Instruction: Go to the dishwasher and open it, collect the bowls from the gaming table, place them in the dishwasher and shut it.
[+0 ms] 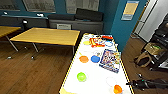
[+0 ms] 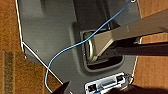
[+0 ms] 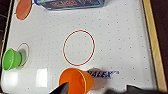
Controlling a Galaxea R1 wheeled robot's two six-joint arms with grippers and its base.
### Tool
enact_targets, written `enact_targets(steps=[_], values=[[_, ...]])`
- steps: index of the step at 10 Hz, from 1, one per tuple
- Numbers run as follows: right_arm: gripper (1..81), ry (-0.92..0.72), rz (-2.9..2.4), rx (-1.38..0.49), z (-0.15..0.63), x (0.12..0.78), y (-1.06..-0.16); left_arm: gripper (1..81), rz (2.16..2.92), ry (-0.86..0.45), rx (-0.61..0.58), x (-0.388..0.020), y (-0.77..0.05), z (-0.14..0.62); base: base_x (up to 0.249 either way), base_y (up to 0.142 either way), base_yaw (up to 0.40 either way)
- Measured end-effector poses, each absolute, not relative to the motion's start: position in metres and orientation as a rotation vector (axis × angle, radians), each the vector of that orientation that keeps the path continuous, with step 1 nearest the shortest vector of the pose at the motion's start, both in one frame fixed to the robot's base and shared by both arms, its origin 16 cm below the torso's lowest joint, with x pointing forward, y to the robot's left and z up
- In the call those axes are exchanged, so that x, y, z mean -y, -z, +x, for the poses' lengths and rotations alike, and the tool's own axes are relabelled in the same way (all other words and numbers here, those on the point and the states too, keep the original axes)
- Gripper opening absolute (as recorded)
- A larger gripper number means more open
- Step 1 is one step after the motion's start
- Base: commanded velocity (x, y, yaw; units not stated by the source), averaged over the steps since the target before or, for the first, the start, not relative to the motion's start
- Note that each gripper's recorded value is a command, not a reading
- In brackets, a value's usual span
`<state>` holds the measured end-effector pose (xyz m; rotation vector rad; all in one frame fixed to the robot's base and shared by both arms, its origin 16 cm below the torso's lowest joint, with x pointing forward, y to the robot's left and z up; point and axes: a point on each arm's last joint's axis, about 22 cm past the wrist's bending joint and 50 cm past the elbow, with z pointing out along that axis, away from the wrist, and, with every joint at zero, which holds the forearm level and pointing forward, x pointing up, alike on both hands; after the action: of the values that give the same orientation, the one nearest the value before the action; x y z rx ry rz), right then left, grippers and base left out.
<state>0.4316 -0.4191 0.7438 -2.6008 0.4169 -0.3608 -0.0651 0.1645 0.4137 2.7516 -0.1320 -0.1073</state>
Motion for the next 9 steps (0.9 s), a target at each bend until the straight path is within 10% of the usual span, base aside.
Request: enact_targets(steps=[9], values=[[81.1,0.306,-2.603,-0.457,0.449,0.392,-0.706,81.1,2.755,0.111,0.132,-0.167,-0.414,-0.066,0.0,0.0,0.0]])
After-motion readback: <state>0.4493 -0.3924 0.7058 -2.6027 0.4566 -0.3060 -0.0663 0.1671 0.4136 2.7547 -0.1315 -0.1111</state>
